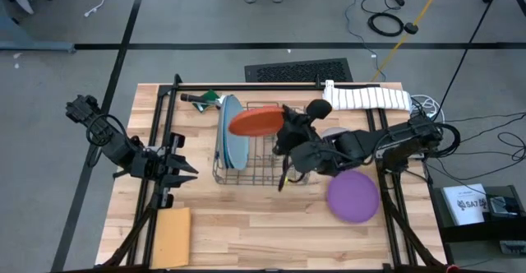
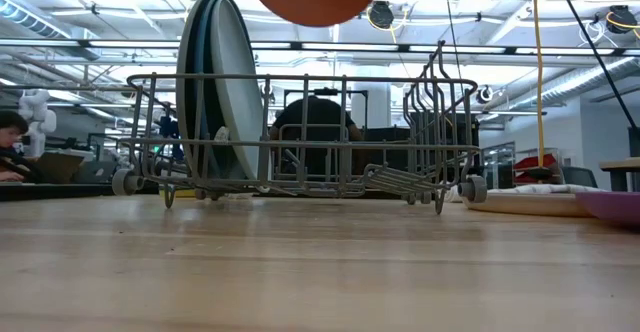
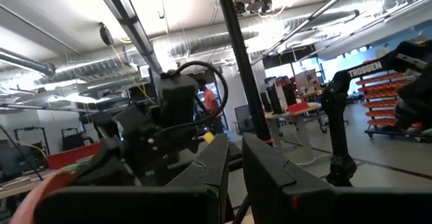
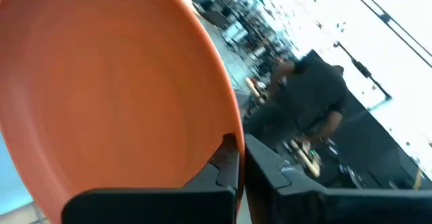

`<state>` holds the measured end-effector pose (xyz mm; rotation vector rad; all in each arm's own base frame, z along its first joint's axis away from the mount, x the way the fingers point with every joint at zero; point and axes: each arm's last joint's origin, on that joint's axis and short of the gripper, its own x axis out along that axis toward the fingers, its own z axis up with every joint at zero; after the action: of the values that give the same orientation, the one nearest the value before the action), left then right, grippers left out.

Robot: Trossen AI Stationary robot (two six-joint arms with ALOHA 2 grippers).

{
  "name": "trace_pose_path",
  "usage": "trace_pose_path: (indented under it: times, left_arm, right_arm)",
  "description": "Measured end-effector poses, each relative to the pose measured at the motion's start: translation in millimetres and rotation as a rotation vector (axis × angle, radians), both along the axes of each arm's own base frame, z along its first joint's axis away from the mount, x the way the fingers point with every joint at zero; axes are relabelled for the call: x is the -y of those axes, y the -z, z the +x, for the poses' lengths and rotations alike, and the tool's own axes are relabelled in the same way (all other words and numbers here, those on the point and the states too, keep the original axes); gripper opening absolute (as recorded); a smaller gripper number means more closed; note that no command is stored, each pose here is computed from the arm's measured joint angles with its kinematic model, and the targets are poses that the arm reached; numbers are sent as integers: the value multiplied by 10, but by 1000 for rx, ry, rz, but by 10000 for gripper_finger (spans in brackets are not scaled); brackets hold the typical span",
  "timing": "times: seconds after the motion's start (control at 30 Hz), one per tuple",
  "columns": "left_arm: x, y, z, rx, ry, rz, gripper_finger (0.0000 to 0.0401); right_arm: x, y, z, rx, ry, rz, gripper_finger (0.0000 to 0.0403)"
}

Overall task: Sort dishes
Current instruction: Put the orange plate into the green dish rack

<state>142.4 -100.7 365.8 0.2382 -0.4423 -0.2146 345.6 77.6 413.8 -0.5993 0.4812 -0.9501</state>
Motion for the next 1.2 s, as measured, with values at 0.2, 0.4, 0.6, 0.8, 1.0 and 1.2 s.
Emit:
trace_pose_path:
  times: [0.2, 0.4, 0.6, 0.8, 1.0, 1.2]
  left_arm:
    - [-6, 1, 2, 1, -28, 15, 45]
    - [-11, -6, 1, 4, -37, 7, 45]
    - [-21, -3, 4, -7, -72, -5, 45]
    - [-57, 43, 26, -84, -222, -32, 45]
    - [-118, 70, 40, -143, -403, -78, 45]
    - [-184, 132, 109, -203, -554, -75, 46]
  right_arm:
    - [176, 85, 39, 64, 105, 30, 0]
    - [257, 314, 218, 86, 159, 52, 0]
    - [279, 558, 395, 30, 172, 42, 0]
    - [196, 607, 367, 5, 159, 37, 0]
    - [25, 601, 280, -32, 113, 26, 0]
    - [-205, 606, 223, -70, 43, 10, 0]
